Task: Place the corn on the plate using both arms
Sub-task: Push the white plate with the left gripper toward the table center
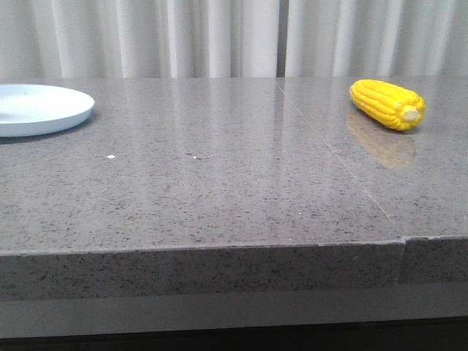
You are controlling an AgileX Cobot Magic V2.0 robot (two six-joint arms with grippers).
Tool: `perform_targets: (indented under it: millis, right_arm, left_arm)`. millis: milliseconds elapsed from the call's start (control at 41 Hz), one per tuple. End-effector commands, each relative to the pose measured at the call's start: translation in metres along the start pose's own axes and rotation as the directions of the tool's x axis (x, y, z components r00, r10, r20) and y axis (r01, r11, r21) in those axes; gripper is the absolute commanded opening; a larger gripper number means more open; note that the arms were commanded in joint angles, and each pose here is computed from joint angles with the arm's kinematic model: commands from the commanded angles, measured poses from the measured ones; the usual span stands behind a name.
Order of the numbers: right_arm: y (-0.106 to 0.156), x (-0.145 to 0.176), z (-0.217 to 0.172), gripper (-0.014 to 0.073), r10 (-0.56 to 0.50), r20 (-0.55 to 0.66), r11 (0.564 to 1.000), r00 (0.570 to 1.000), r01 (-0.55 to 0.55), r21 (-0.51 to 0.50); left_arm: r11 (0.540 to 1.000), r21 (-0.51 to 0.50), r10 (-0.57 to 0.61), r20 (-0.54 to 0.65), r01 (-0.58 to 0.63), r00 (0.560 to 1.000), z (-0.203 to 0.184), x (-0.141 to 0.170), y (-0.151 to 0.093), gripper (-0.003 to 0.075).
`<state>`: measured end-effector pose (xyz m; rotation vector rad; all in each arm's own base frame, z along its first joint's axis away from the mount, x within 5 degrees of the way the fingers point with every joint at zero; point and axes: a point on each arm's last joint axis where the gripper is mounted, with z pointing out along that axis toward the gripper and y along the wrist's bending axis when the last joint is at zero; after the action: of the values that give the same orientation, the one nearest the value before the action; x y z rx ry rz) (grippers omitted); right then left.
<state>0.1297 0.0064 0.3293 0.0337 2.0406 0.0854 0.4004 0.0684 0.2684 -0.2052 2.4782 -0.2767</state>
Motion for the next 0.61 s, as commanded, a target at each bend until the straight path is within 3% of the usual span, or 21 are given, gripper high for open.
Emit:
perform_targets:
  millis: [0,366,585]
  right_arm:
    - [0.000,-0.016,-0.005,0.0579,-0.013,0.095,1.000,0.995,0.013,0.005]
    - [0.000,-0.016,-0.005,0.0579,-0.013,0.095,1.000,0.995,0.013,0.005]
    - [0.000,-0.016,-0.005,0.0579,-0.013,0.095,1.000,0.995,0.013,0.005]
  left_arm:
    - [0.997,0.054,0.041,0.133,-0.048,0.990,-0.041,-0.017,-0.033,-0.0020]
    - [0.946,0.227,0.213,0.104,-0.232,0.971,-0.040,0.004,-0.133,-0.0020]
    - [0.902,0.290,0.289,0.147,-0.321,0.946,-0.039,0.019,-0.182,-0.0020]
